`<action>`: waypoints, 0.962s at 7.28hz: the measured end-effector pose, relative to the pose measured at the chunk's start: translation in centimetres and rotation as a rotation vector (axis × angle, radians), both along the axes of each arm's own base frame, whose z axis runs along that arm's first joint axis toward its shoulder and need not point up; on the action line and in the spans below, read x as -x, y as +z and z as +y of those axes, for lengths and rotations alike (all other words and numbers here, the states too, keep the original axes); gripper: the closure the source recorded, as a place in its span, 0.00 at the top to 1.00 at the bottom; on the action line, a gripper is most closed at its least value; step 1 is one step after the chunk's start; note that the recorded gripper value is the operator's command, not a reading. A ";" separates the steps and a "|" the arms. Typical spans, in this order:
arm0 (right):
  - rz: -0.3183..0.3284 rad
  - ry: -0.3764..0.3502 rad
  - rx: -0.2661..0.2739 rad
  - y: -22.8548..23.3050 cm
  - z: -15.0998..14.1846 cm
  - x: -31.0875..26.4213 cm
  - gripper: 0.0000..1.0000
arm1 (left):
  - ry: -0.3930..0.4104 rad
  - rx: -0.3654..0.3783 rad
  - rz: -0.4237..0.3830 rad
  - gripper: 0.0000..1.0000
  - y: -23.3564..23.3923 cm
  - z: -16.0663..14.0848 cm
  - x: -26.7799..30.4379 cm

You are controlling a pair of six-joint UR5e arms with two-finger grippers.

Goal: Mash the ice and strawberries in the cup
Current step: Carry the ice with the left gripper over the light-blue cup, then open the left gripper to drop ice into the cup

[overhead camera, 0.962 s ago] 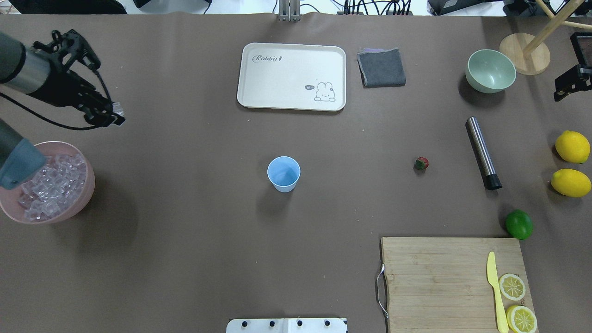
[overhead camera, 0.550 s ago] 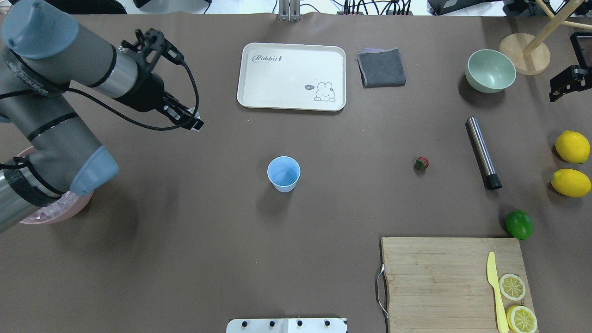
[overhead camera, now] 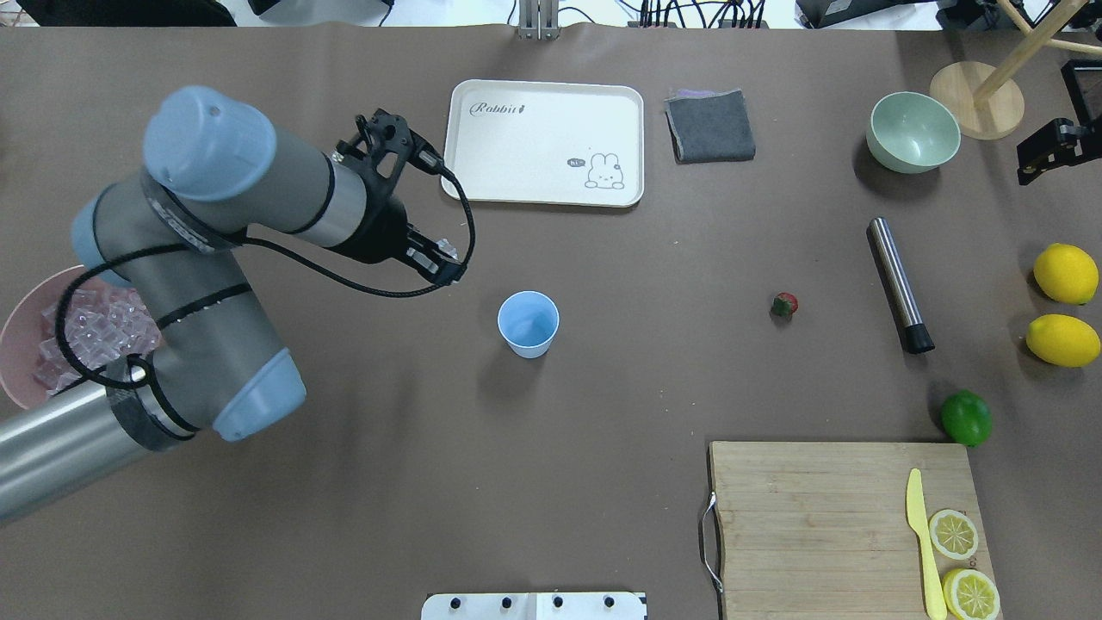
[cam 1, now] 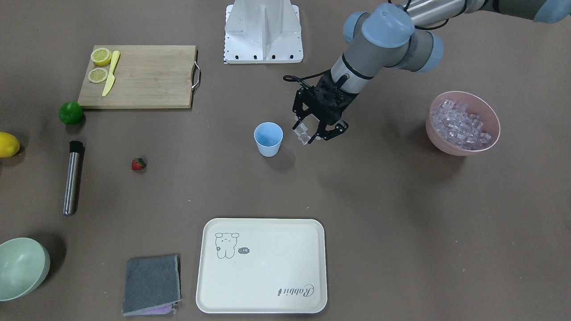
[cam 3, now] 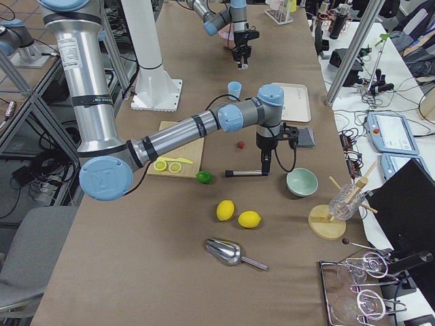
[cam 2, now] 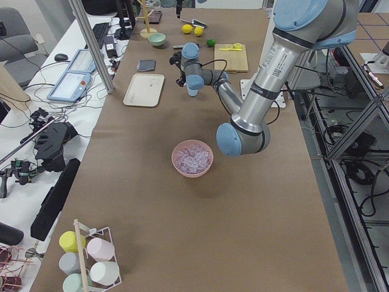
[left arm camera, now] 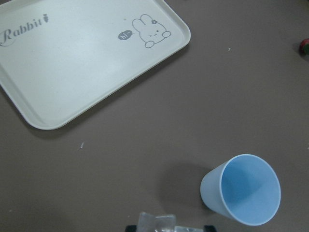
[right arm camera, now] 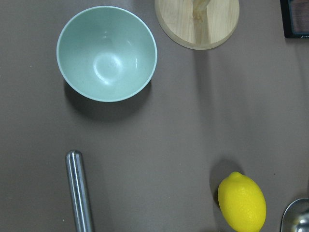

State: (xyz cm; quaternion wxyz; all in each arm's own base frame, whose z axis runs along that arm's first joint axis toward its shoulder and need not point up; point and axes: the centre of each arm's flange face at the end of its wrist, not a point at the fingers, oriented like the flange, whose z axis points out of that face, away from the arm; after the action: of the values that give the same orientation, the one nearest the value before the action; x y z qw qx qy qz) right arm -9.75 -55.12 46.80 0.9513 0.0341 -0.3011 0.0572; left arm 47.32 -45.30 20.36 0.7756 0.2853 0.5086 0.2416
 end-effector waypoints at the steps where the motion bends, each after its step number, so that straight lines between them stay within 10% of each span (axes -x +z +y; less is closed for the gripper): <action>1: 0.005 0.000 0.000 0.1 -0.1 0.1 1.00 | -0.022 -0.001 0.023 0.00 -0.3 1.3 -2.0; 5: 0.018 0.002 -0.004 0.2 -0.2 0.1 1.00 | -0.048 0.004 0.058 0.00 -1.4 3.0 -6.4; 6: 0.019 0.003 -0.003 0.2 -0.3 0.1 1.00 | -0.058 -0.003 0.061 0.89 -1.5 3.5 -6.9; 7: 0.020 0.003 -0.002 0.3 -0.3 0.1 1.00 | -0.060 -0.014 0.069 0.96 -1.5 3.8 -7.1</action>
State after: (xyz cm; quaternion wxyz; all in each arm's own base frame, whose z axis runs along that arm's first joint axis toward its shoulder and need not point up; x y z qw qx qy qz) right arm -9.87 -55.40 47.09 0.9541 0.0361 -0.2917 0.0579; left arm 54.43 -41.52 18.83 0.7625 0.3139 0.5247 0.2115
